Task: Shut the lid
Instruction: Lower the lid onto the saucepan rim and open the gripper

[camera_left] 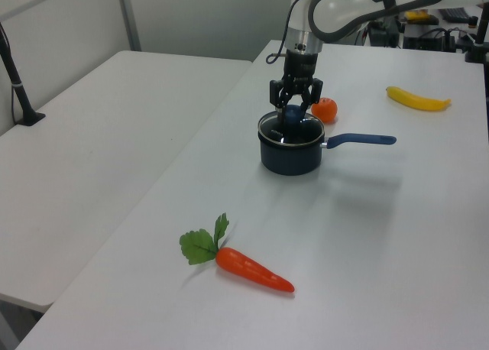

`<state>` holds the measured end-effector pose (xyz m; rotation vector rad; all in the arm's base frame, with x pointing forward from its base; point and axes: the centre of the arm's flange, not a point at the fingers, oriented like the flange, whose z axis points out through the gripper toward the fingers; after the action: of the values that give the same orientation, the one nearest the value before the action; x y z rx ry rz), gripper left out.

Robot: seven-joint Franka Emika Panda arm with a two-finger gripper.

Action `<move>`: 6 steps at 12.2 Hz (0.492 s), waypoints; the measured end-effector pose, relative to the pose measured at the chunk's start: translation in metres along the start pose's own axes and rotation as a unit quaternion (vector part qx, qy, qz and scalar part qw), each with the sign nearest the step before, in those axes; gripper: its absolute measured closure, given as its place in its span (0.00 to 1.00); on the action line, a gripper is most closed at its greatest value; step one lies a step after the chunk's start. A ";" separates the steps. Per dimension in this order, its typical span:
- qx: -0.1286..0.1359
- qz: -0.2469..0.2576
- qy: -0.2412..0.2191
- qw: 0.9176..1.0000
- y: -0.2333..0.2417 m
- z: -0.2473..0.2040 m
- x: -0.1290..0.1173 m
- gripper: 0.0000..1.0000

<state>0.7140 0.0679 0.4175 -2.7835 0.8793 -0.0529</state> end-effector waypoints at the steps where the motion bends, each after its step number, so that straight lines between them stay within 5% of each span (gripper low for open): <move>1: -0.001 -0.001 -0.002 1.000 -0.001 0.002 -0.001 0.39; 6: -0.003 -0.001 -0.005 1.000 -0.001 0.008 -0.001 0.39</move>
<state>0.7142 0.0709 0.4102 -2.7881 0.8759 -0.0356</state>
